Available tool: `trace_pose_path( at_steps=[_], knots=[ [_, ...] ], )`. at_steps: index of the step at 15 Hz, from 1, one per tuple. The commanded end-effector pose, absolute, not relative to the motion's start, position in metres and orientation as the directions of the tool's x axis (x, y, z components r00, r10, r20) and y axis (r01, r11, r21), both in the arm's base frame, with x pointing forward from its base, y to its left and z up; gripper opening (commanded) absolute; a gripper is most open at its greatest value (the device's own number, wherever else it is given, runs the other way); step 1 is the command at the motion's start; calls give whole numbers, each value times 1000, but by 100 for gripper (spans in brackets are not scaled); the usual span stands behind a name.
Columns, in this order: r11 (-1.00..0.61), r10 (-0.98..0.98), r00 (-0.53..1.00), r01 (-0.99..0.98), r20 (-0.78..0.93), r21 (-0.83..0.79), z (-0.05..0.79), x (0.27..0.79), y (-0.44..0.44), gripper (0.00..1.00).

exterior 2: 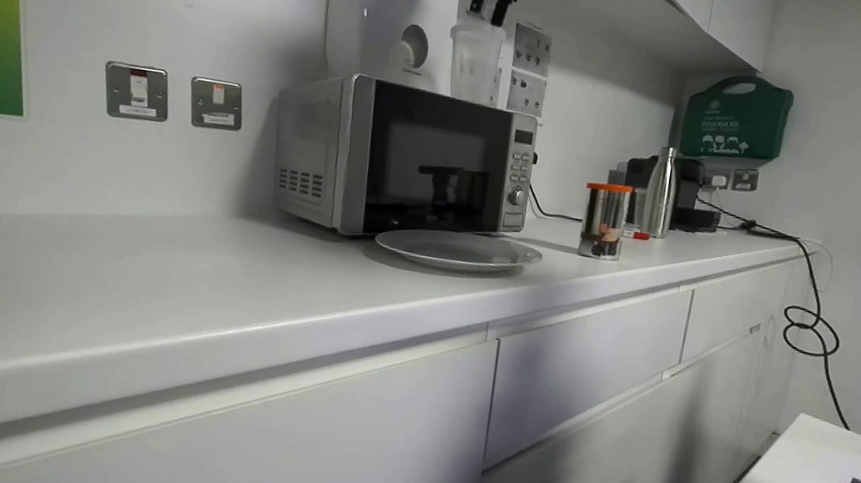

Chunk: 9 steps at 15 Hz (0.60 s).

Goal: Remove the clear container from the microwave and place it on the countertop

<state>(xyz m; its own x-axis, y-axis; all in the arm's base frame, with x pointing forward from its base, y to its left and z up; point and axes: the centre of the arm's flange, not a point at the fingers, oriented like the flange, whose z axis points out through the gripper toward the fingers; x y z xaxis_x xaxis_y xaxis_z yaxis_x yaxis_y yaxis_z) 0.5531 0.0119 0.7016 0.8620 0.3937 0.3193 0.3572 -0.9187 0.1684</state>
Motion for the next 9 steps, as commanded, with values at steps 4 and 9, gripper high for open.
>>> trace_pose_path(
  at_steps=[4,9],
  knots=[
    [-896,435,849,373,299,241,722,587,14,100],
    [-887,446,844,373,298,271,725,597,16,100]
  ],
)
